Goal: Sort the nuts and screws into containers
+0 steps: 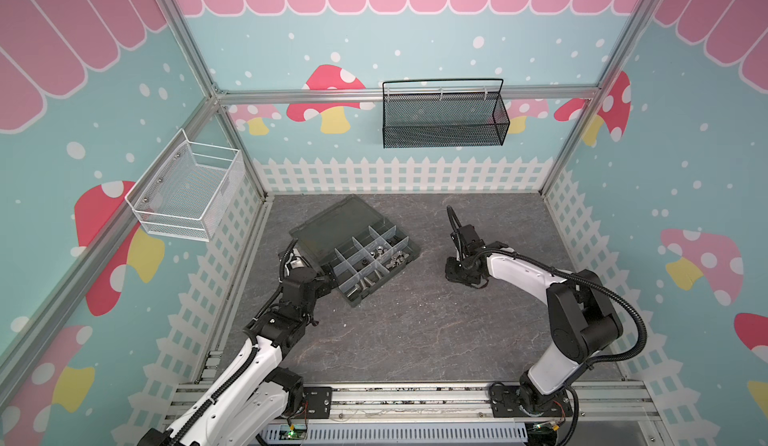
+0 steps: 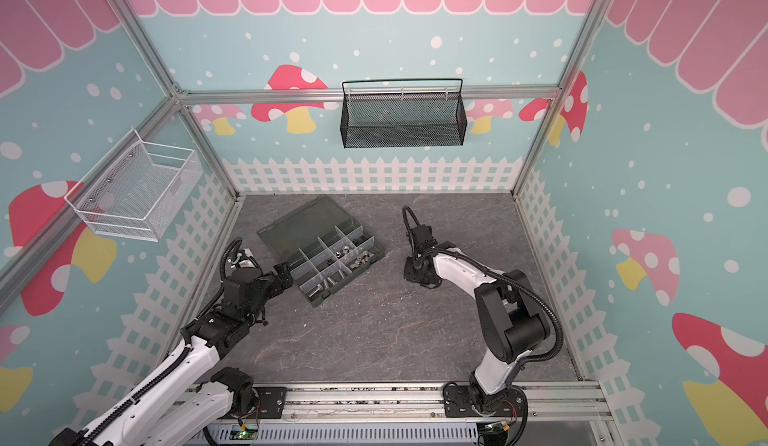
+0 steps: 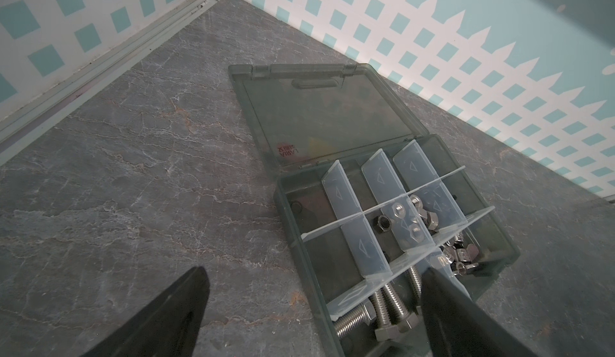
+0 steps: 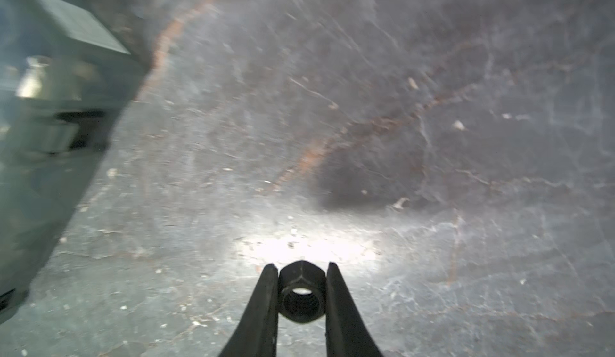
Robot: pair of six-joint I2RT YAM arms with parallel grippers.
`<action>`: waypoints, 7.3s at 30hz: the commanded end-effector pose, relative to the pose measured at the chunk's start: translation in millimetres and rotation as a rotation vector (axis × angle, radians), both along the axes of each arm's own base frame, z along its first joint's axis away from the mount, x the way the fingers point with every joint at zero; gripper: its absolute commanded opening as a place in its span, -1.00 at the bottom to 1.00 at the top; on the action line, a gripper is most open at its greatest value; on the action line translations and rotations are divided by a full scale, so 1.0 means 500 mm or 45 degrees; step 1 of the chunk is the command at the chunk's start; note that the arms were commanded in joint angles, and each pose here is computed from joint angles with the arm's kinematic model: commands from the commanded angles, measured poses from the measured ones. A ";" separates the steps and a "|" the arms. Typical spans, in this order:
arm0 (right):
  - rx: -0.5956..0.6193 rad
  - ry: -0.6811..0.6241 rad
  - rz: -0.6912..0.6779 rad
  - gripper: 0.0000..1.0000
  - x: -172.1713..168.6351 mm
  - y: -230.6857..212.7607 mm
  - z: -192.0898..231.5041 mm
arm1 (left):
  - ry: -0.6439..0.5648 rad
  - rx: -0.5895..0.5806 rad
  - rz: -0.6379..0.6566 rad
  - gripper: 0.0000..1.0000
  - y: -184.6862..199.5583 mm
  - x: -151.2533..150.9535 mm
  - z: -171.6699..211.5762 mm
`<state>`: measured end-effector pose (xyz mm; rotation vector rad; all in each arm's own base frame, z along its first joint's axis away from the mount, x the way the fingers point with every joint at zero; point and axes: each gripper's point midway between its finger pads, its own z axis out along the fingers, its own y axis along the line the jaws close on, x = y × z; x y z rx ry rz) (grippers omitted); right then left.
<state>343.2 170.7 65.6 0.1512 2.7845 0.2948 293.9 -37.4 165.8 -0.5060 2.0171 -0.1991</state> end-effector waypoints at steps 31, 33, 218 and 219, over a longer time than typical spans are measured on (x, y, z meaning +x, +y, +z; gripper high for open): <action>-0.124 -0.333 0.640 -1.00 0.088 0.447 0.116 | 0.002 -0.045 0.011 1.00 -0.002 0.001 -0.010; -0.128 -0.338 0.660 -1.00 0.090 0.463 0.112 | 0.000 -0.046 0.009 1.00 -0.002 0.002 -0.008; -0.428 -1.471 0.161 0.96 0.056 -0.332 0.134 | -0.323 0.371 -0.345 0.99 0.067 0.214 -0.099; -0.427 -1.470 0.161 0.96 0.056 -0.332 0.133 | -0.323 0.371 -0.346 0.99 0.066 0.214 -0.099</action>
